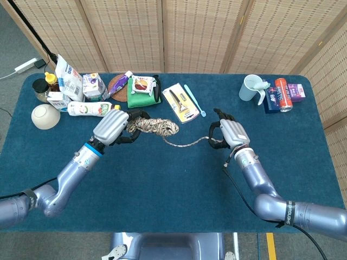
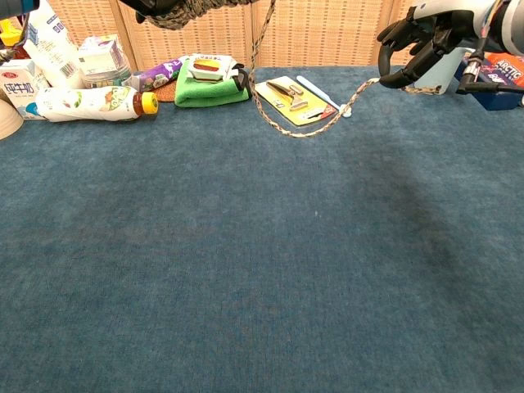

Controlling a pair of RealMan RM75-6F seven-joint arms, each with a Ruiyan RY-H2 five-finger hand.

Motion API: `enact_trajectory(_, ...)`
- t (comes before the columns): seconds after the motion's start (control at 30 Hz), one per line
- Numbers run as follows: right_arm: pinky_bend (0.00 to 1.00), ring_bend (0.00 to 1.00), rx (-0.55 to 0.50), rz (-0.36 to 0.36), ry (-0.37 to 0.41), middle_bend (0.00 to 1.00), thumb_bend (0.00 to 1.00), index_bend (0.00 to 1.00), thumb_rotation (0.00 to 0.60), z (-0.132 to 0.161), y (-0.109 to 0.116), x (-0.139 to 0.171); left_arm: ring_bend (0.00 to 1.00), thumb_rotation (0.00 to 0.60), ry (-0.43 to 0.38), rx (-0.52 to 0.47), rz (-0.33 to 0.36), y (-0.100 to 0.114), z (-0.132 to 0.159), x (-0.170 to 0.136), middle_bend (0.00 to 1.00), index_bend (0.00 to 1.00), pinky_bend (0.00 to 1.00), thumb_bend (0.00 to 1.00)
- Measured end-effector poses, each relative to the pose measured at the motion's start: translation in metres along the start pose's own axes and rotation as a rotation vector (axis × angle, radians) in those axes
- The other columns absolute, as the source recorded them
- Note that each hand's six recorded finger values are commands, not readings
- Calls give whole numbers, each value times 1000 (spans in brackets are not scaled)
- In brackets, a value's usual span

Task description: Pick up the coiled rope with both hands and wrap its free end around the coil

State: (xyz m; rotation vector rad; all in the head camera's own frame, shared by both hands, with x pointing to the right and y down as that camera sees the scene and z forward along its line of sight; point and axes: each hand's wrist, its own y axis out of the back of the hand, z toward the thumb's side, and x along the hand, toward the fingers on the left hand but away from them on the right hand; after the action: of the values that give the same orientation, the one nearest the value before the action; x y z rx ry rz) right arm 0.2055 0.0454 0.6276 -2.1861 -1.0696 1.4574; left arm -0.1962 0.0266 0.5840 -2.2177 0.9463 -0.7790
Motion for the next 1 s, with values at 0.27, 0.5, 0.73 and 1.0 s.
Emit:
enact_trajectory(0.27,0,0,28,35,71,0,513,674,600,12,-12,29,536,600,61,5,65,-7,-3,21,444,543,650,641)
enact_trajectory(0.5,0,0,16,62,122,0,513,680,600,23,-18,46,537,600,81,98,83,-15,-1,38,444,543,650,641)
enact_trajectory(0.73,0,0,-17,72,182,0,512,682,600,40,-14,60,540,600,94,218,82,-30,-3,53,447,547,650,641)
enact_trajectory(1.0,0,0,-48,57,248,0,513,690,600,63,-4,67,540,600,70,319,46,-59,-8,59,447,549,650,641)
